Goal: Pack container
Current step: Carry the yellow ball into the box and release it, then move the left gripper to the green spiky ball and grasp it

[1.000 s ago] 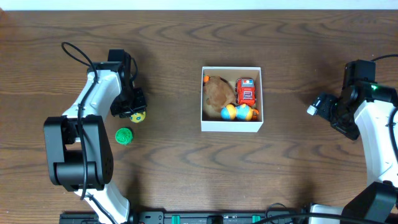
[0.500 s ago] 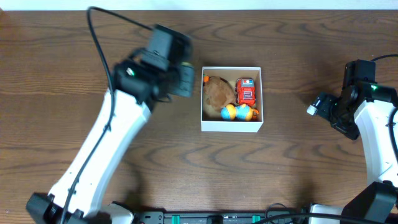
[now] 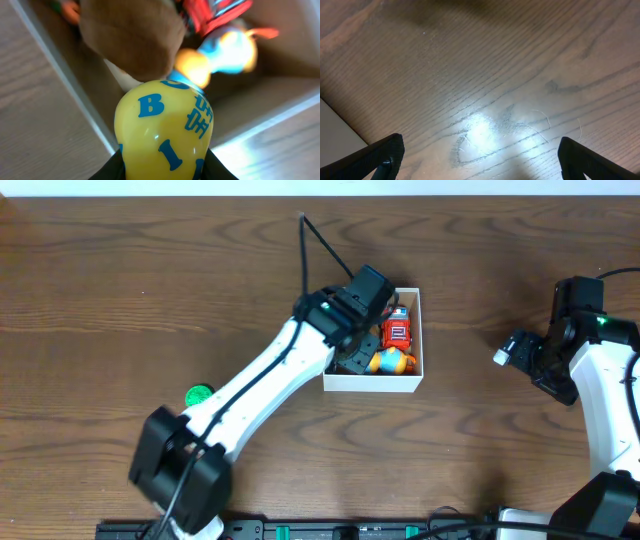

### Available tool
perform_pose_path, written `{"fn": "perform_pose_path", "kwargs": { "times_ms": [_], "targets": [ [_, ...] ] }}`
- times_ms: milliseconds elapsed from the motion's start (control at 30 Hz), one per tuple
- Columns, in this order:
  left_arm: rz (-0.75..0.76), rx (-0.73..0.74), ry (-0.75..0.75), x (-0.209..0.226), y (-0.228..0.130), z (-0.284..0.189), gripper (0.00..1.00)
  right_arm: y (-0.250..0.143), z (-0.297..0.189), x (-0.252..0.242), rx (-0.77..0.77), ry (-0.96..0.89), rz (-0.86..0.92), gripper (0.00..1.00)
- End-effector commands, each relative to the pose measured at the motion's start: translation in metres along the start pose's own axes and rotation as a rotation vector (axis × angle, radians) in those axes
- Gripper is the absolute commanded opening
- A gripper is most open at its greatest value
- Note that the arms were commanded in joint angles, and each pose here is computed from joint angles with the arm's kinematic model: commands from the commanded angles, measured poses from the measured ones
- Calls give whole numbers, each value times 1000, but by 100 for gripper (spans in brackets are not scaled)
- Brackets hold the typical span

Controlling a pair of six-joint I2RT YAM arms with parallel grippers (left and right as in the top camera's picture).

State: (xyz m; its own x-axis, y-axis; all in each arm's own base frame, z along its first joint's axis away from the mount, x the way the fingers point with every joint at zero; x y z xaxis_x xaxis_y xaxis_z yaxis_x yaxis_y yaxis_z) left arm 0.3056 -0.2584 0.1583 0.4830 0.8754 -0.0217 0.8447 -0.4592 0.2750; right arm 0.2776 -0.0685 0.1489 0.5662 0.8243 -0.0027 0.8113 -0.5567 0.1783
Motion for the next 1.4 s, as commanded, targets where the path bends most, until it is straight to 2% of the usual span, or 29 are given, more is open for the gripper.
{"fn": "perform_pose_path", "kwargs": {
  "times_ms": [0, 33, 67, 267, 300, 467, 533, 667, 800, 933, 1067, 1367],
  "targets": [
    [10, 35, 50, 8, -3, 14, 40, -1, 2, -2, 11, -5, -6, 99],
    [9, 36, 63, 10, -2, 16, 47, -1, 2, -2, 12, -5, -10, 99],
    [5, 36, 73, 13, -2, 16, 63, -1, 2, -2, 12, -5, -13, 99],
    [-24, 1, 77, 24, 4, -5, 91, -1, 2, -2, 12, -5, -13, 99],
    [-29, -12, 79, 26, 5, -12, 98, -1, 2, -2, 12, -5, -17, 99],
    [-68, -137, 125, 47, 4, -75, 98, -1, 2, -2, 11, -5, -23, 99],
    [-128, -184, 172, 64, -4, -102, 98, -1, 2, -2, 11, -5, -24, 99],
    [-407, -255, 275, 122, -32, -152, 98, -1, 2, -2, 11, -4, -23, 99],
    [-775, -257, 307, 184, -71, -171, 98, -1, 2, -2, 10, -4, -24, 99],
    [-969, -173, 217, 217, -101, -153, 98, -1, 2, -1, 9, 0, -24, 99],
    [-1094, -61, 180, 239, -130, -113, 98, -1, 2, 0, 14, 14, -31, 99],
    [-1155, 130, 161, 242, -177, -13, 98, -1, 2, 0, 14, 14, -31, 99]
  ]
}}
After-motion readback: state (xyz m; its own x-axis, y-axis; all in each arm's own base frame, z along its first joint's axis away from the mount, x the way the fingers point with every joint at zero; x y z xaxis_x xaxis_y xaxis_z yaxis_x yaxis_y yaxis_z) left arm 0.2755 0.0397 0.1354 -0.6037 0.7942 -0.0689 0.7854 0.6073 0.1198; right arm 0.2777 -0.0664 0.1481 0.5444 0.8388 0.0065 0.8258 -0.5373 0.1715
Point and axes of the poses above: each gripper's point midway between its finger pads, its own z axis out along the fingers, its own x axis along the line the jaws close on, y = z × x, the point moved 4 cm from there along -z, back along the fingers, and after that the axes turned 3 degrees about -z, right-handed, at the moved point
